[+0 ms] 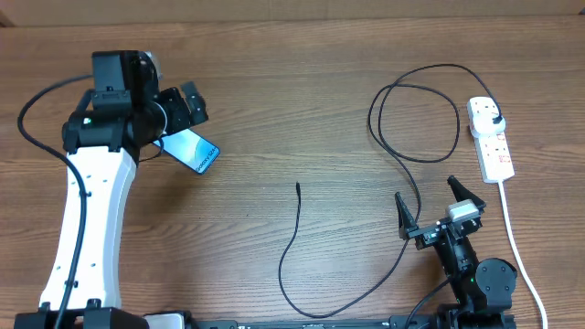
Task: Plug charger to phone and switch on socket
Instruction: 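Raise the left arm and move the left gripper over the phone, then lower the open left gripper down onto the Galaxy phone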
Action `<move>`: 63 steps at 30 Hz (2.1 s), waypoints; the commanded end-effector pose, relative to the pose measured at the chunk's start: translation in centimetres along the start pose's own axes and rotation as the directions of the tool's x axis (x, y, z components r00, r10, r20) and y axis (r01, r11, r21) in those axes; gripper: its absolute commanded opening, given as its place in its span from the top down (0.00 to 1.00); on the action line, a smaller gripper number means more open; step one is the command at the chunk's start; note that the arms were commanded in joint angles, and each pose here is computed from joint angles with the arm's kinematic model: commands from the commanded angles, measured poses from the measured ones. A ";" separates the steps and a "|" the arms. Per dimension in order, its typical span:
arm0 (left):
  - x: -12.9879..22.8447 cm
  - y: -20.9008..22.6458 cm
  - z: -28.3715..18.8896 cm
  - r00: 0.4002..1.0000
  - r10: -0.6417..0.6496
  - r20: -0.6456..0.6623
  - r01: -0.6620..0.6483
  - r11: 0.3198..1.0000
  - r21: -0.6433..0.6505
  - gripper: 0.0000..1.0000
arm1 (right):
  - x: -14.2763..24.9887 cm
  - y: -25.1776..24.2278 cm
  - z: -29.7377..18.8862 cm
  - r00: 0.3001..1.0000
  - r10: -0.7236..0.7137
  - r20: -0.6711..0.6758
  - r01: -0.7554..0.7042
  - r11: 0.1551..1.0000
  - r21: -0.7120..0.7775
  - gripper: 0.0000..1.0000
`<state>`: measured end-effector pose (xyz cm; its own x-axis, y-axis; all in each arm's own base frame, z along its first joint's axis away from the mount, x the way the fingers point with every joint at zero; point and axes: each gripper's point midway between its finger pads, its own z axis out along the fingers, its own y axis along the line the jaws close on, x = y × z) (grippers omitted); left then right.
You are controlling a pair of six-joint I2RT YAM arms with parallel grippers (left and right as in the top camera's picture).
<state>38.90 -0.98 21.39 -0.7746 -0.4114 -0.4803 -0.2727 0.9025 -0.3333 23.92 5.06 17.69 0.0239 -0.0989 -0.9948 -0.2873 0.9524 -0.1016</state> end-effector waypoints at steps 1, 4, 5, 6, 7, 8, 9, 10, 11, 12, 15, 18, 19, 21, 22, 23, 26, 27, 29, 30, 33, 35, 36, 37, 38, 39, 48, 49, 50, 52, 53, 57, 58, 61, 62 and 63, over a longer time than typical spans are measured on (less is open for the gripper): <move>-1.4 1.8 -0.3 0.971 -0.234 0.057 0.239 0.965 -0.108 0.00 | 0.2 0.2 0.0 1.000 -0.004 0.002 0.004 1.000 -0.009 0.00; -1.9 2.3 -0.3 0.960 -0.277 0.050 0.281 0.946 -0.162 0.00 | 0.2 0.2 0.0 1.000 -0.004 0.002 0.004 1.000 -0.009 0.00; -2.1 2.5 -0.3 0.955 -0.292 0.048 0.296 0.937 -0.187 0.00 | 0.2 0.2 0.0 1.000 -0.004 0.002 0.004 1.000 -0.009 0.00; -2.3 2.8 -0.3 0.949 -0.311 0.045 0.314 0.925 -0.216 0.00 | 0.2 0.2 0.0 1.000 -0.004 0.002 0.004 1.000 -0.009 0.00; -2.5 3.1 -0.3 0.943 -0.330 0.045 0.331 0.911 -0.245 0.00 | 0.2 0.2 0.0 1.000 -0.004 0.002 0.004 1.000 -0.009 0.00; -2.7 3.2 -0.3 0.937 -0.347 0.044 0.345 0.900 -0.266 0.00 | 0.2 0.2 0.0 1.000 -0.004 0.002 0.004 1.000 -0.009 0.00; -2.9 3.4 -0.2 0.929 -0.367 0.044 0.364 0.886 -0.287 0.00 | 0.2 0.2 0.0 1.000 -0.004 0.001 0.004 1.000 -0.009 0.00; -3.1 3.5 0.0 0.919 -0.392 0.043 0.386 0.870 -0.307 0.00 | 0.2 0.2 0.0 1.000 -0.004 0.002 0.004 1.000 -0.009 0.00; -3.3 3.6 0.2 0.908 -0.416 0.040 0.406 0.854 -0.327 0.00 | 0.2 0.2 0.0 1.000 -0.004 0.002 0.004 1.000 -0.009 0.00; -3.3 3.7 0.4 0.900 -0.434 0.034 0.418 0.842 -0.340 0.00 | 0.2 0.2 0.0 1.000 -0.004 0.002 0.004 1.000 -0.009 0.00; -3.0 4.0 1.6 0.881 -0.472 -0.001 0.434 0.811 -0.392 0.00 | 0.2 0.2 0.0 1.000 -0.004 0.002 0.004 1.000 -0.009 0.00; -2.0 4.7 3.5 0.872 -0.488 -0.047 0.418 0.791 -0.446 0.00 | 0.2 0.2 0.0 1.000 -0.004 0.002 0.004 1.000 -0.009 0.00; -1.7 5.0 4.1 0.869 -0.491 -0.061 0.412 0.787 -0.460 0.00 | 0.2 0.2 0.0 1.000 -0.004 0.002 0.004 1.000 -0.009 0.00; -0.8 5.6 6.0 0.861 -0.500 -0.095 0.396 0.774 -0.494 0.00 | 0.2 0.2 0.0 1.000 -0.004 0.002 0.004 1.000 -0.009 0.00; -0.5 5.7 6.7 0.855 -0.506 -0.111 0.390 0.771 -0.503 0.00 | 0.2 0.2 0.0 1.000 -0.004 0.002 0.004 1.000 -0.009 0.00; -0.1 5.8 7.2 0.850 -0.511 -0.128 0.386 0.769 -0.509 0.00 | 0.2 0.2 0.0 1.000 -0.004 0.002 0.004 1.000 -0.009 0.00; 1.0 6.3 8.6 0.835 -0.524 -0.166 0.367 0.757 -0.541 0.00 | 0.2 0.2 0.0 1.000 -0.004 0.002 0.004 1.000 -0.009 0.00; 1.3 6.5 9.0 0.832 -0.527 -0.175 0.361 0.753 -0.551 0.00 | 0.2 0.2 0.0 1.000 -0.004 0.002 0.004 1.000 -0.009 0.00; 1.7 6.8 9.6 0.827 -0.531 -0.187 0.352 0.747 -0.564 0.00 | 0.2 0.2 0.0 1.000 -0.004 0.001 0.004 1.000 -0.009 0.00; 1.8 6.8 9.7 0.827 -0.530 -0.191 0.348 0.747 -0.566 0.00 | 0.2 0.2 0.0 1.000 -0.004 0.002 0.004 1.000 -0.009 0.00; 1.9 7.1 10.1 0.828 -0.528 -0.188 0.344 0.743 -0.574 0.00 | 0.2 0.2 0.0 1.000 -0.004 0.002 0.004 1.000 -0.009 0.00; 1.7 7.1 10.1 0.830 -0.526 -0.183 0.345 0.744 -0.572 0.00 | 0.2 0.2 0.0 1.000 -0.004 0.002 0.004 1.000 -0.009 0.00; 1.6 7.1 10.2 0.831 -0.526 -0.181 0.347 0.745 -0.569 0.00 | 0.2 0.2 0.0 1.000 -0.004 0.001 0.004 1.000 -0.009 0.00; 1.6 7.1 10.2 0.832 -0.525 -0.180 0.348 0.746 -0.567 0.00 | 0.2 0.2 0.0 1.000 -0.004 0.002 0.004 1.000 -0.009 0.00; 1.6 7.0 10.3 0.832 -0.525 -0.179 0.349 0.746 -0.566 0.00 | 0.2 0.2 0.0 1.000 -0.004 0.002 0.004 1.000 -0.009 0.00; 1.6 7.0 10.3 0.832 -0.525 -0.179 0.349 0.746 -0.567 0.00 | 0.2 0.2 0.0 1.000 -0.004 0.002 0.004 1.000 -0.009 0.00; 1.4 7.0 10.4 0.834 -0.524 -0.175 0.352 0.748 -0.562 0.00 | 0.2 0.2 0.0 1.000 -0.004 0.002 0.004 1.000 -0.009 0.00; 1.4 7.0 10.3 0.834 -0.524 -0.176 0.351 0.748 -0.563 0.00 | 0.2 0.2 0.0 1.000 -0.004 0.002 0.004 1.000 -0.009 0.00; 1.4 7.0 10.3 0.834 -0.524 -0.175 0.351 0.748 -0.563 0.00 | 0.2 0.2 0.0 1.000 -0.004 0.002 0.004 1.000 -0.009 0.00; 1.5 7.0 10.3 0.834 -0.524 -0.176 0.351 0.748 -0.563 0.00 | 0.2 0.2 0.0 1.000 -0.004 0.002 0.004 1.000 -0.009 0.00; 1.5 7.0 10.3 0.833 -0.524 -0.178 0.350 0.747 -0.565 0.00 | 0.2 0.2 0.0 1.000 -0.004 0.002 0.004 1.000 -0.009 0.00; 1.5 7.0 10.3 0.833 -0.524 -0.178 0.350 0.747 -0.565 0.00 | 0.2 0.2 0.0 1.000 -0.004 0.002 0.004 1.000 -0.009 0.00; 1.5 7.0 10.3 0.833 -0.525 -0.177 0.351 0.747 -0.565 0.00 | 0.2 0.2 0.0 1.000 -0.004 0.002 0.004 1.000 -0.009 0.00; 1.3 7.0 10.5 0.835 -0.523 -0.170 0.356 0.749 -0.558 0.00 | 0.2 0.2 0.0 1.000 -0.004 0.002 0.004 1.000 -0.009 0.00; 1.3 7.0 10.5 0.835 -0.525 -0.168 0.359 0.749 -0.558 0.00 | 0.2 0.2 0.0 1.000 -0.004 0.002 0.004 1.000 -0.009 0.00; 1.2 6.9 10.5 0.835 -0.525 -0.167 0.359 0.749 -0.557 0.00 | 0.2 0.2 0.0 1.000 -0.004 0.002 0.004 1.000 -0.009 0.00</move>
<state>41.47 3.09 9.64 -0.6178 -0.7832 -0.0706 -0.7863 0.6166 0.0403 23.92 5.07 17.67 0.0232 -0.0989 -0.9948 -0.2881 0.9522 -0.1014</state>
